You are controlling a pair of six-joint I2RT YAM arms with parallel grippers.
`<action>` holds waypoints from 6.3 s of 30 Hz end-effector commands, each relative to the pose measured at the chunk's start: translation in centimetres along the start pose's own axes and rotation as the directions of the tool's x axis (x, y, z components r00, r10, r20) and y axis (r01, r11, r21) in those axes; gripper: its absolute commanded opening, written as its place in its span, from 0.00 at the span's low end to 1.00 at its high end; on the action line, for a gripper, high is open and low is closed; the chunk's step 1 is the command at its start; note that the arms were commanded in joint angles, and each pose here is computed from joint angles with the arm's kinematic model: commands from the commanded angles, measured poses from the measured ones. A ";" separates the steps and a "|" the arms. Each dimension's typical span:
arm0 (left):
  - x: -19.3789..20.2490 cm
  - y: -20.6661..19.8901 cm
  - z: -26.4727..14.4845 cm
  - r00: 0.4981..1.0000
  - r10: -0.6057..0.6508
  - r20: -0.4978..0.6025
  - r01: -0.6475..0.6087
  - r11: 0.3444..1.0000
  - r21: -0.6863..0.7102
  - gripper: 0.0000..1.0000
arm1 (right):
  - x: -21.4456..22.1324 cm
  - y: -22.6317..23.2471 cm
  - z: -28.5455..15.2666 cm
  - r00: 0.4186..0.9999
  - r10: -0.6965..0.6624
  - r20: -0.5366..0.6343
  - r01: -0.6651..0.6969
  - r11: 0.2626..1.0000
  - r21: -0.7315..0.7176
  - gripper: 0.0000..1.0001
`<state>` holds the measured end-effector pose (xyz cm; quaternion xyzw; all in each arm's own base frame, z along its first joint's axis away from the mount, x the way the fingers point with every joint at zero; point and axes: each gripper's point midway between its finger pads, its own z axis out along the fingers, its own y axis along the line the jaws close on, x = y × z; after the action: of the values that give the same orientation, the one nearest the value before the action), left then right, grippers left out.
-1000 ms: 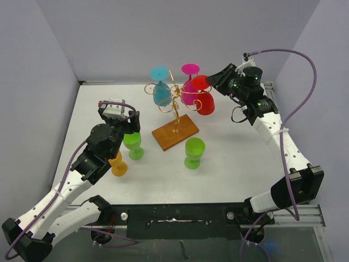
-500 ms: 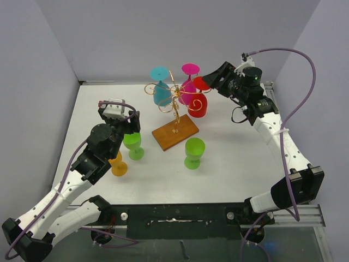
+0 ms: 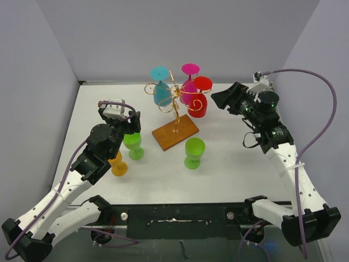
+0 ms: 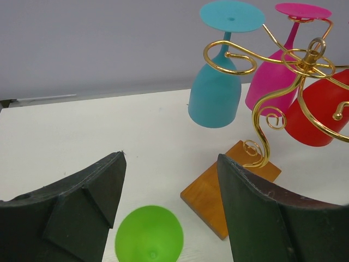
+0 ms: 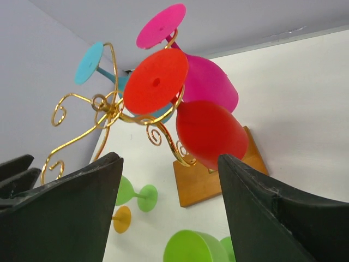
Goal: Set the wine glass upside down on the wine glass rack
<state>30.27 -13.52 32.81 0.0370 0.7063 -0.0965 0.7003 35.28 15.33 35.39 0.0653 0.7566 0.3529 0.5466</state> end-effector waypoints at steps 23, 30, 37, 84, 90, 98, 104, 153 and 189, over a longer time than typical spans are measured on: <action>-1.4 -2.2 -0.2 0.995 -0.063 0.079 0.053 0.990 0.128 0.67 | 17.9 -5.9 -5.6 0.893 -0.138 -0.428 0.287 0.908 0.306 0.55; -1.4 -2.1 -0.2 0.995 -0.060 0.078 0.049 0.991 0.127 0.67 | 19.5 -5.7 -4.3 0.870 -0.121 -0.478 0.297 0.903 0.312 0.42; -1.3 -2.1 -0.2 0.995 -0.058 0.077 0.048 0.991 0.125 0.67 | 19.5 -5.8 -3.7 0.864 -0.122 -0.488 0.313 0.890 0.333 0.28; -13.5 -1.9 -6.0 0.888 -0.404 0.221 0.346 0.902 0.258 0.71 | -0.5 19.4 -5.0 0.868 -0.264 0.420 0.447 0.785 -0.430 0.00; -14.9 -2.0 -6.9 0.818 -0.526 0.232 0.452 0.838 0.306 0.71 | -3.9 21.4 -4.6 0.823 -0.206 0.530 0.462 0.786 -0.412 0.00; -18.3 -3.8 -8.5 0.724 -0.657 0.211 0.521 0.721 0.457 0.71 | -5.8 22.4 -4.3 0.815 -0.071 0.575 0.385 0.809 -0.445 0.00; -18.7 -4.7 -7.8 0.585 -0.800 0.136 0.650 0.562 0.512 0.71 | -5.5 23.2 -4.1 0.823 -0.014 0.567 0.361 0.785 -0.503 0.00; -18.9 -5.2 -4.9 0.235 -0.970 0.058 0.765 0.221 0.605 0.38 | 0.8 24.1 -3.9 0.914 0.041 0.404 0.281 0.654 -0.702 0.00; -19.3 -4.3 -4.1 0.201 -0.974 0.108 0.770 0.225 0.597 0.14 | 2.3 22.6 -4.8 0.922 0.031 0.385 0.272 0.656 -0.704 0.05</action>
<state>27.02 -16.89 49.11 -0.2712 0.4128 -0.6279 0.6015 25.38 31.97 45.90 -0.1411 0.4662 0.5671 0.6642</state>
